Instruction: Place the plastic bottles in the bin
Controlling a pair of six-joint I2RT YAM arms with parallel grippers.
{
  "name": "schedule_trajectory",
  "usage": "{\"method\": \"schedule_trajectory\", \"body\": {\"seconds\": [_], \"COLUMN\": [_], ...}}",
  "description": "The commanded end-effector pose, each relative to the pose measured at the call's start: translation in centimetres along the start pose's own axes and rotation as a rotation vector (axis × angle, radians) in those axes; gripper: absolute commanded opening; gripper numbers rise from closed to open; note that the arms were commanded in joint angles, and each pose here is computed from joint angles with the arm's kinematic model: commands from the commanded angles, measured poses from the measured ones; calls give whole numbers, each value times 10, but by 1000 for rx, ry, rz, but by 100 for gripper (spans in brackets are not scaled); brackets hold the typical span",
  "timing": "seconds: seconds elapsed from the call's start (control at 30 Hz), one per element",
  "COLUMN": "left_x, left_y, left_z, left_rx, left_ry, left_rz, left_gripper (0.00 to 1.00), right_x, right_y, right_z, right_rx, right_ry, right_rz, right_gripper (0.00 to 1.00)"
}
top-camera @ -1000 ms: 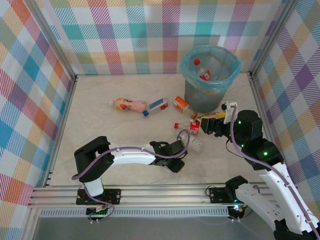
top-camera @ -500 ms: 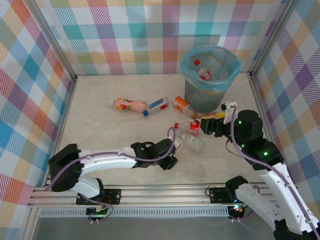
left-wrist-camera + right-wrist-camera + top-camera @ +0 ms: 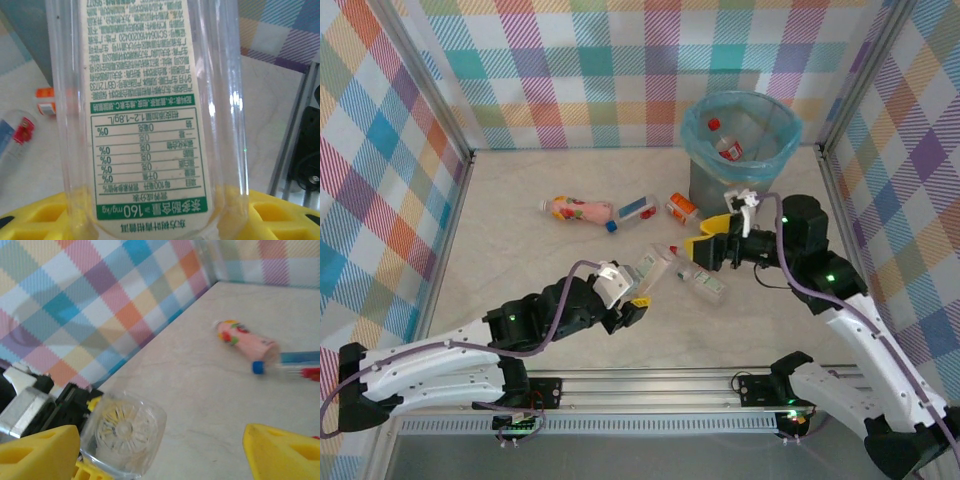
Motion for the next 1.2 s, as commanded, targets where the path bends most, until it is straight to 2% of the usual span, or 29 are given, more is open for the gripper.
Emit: {"method": "schedule_trajectory", "body": {"seconds": [0.0,0.3,0.5,0.73,0.93,1.17], "left_x": [5,11,16,14,11,10], "left_y": [9,13,16,16,21,23], "left_z": [8,15,19,17,14,11], "left_rx": [58,80,94,97,135,142], "left_ry": [-35,-44,-72,-75,-64,-61], "left_rz": [-87,-124,-123,-126,-124,-123], "left_gripper": [56,55,55,55,56,60], "right_x": [5,-6,-11,-19,-22,-20], "right_y": [37,46,39,39,47,46], "right_z": [-4,-35,-49,-60,-64,-69], "right_rx": [151,156,105,110,171,164], "right_ry": [26,136,181,219,242,264], "right_rz": [70,97,92,87,77,72], "right_gripper": [87,88,88,87,77,58]}}
Point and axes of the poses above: each hand's point on the last joint's axis, 136 mm out from that joint toward the fingers, its own z axis back along the fingers, its own y axis along the line the jaws close on, x = y × z, the point moved 2 cm from there along z, back along the fingers, and after that the axes turned 9 degrees about -z, right-handed, at the moved point
